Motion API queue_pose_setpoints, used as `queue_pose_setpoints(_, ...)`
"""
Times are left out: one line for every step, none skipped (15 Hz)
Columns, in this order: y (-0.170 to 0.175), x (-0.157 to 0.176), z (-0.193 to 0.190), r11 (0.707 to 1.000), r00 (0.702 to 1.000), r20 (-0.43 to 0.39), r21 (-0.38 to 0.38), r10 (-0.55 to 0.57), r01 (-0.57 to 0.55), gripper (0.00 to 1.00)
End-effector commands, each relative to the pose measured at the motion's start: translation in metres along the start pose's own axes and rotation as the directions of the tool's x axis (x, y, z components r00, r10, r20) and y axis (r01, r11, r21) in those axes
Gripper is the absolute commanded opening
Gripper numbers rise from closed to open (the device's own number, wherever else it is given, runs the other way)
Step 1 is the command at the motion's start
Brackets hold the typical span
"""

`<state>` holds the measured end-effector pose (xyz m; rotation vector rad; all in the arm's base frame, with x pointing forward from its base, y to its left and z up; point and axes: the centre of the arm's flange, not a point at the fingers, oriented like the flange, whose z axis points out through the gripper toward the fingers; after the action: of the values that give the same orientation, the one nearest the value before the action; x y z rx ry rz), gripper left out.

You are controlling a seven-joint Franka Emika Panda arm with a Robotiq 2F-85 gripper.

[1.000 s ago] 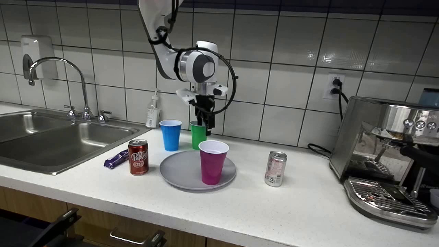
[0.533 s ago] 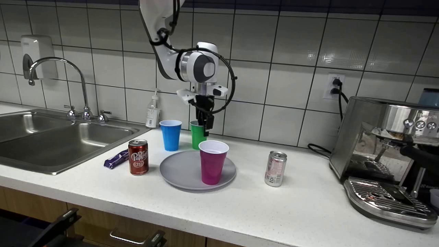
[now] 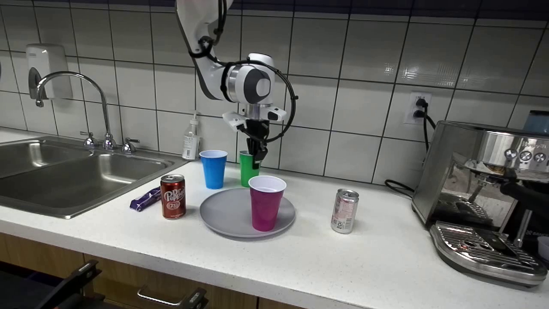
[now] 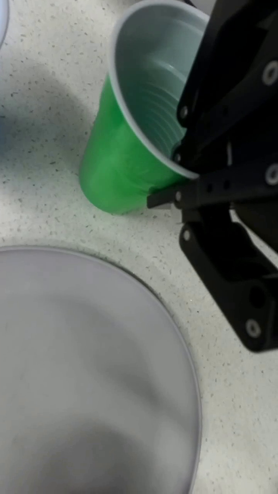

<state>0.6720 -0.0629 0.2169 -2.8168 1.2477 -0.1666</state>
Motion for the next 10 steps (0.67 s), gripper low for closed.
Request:
queue_pose_setpoints(0.000,0.007,-0.010,1.000,1.000,0.006,-0.004,0.006,-0.006,0.00)
queue_pose_setpoints(0.002,0.008,-0.013,1.000,1.000,0.004,0.001,0.003,-0.003,0.00)
queue_pose_setpoints(0.004,0.008,-0.015,1.000,1.000,-0.001,0.003,0.002,-0.002,0.00)
queue_pose_setpoints(0.006,0.008,-0.018,1.000,1.000,-0.001,0.007,0.003,-0.003,0.00)
queue_pose_setpoints(0.008,0.009,-0.021,1.000,1.000,-0.001,0.012,0.005,-0.005,0.00)
queue_pose_setpoints(0.010,0.010,-0.024,1.000,1.000,-0.002,0.017,0.007,-0.007,0.00)
queue_pose_setpoints(0.011,0.011,-0.027,1.000,1.000,-0.004,0.023,0.006,-0.006,0.00)
queue_pose_setpoints(0.011,0.013,-0.032,1.000,1.000,0.003,0.031,0.004,-0.004,0.00)
queue_pose_setpoints(0.013,0.014,-0.036,0.999,1.000,0.004,0.038,0.003,-0.003,0.00)
queue_pose_setpoints(0.014,0.015,-0.041,0.999,1.000,0.006,0.043,-0.001,0.001,0.00)
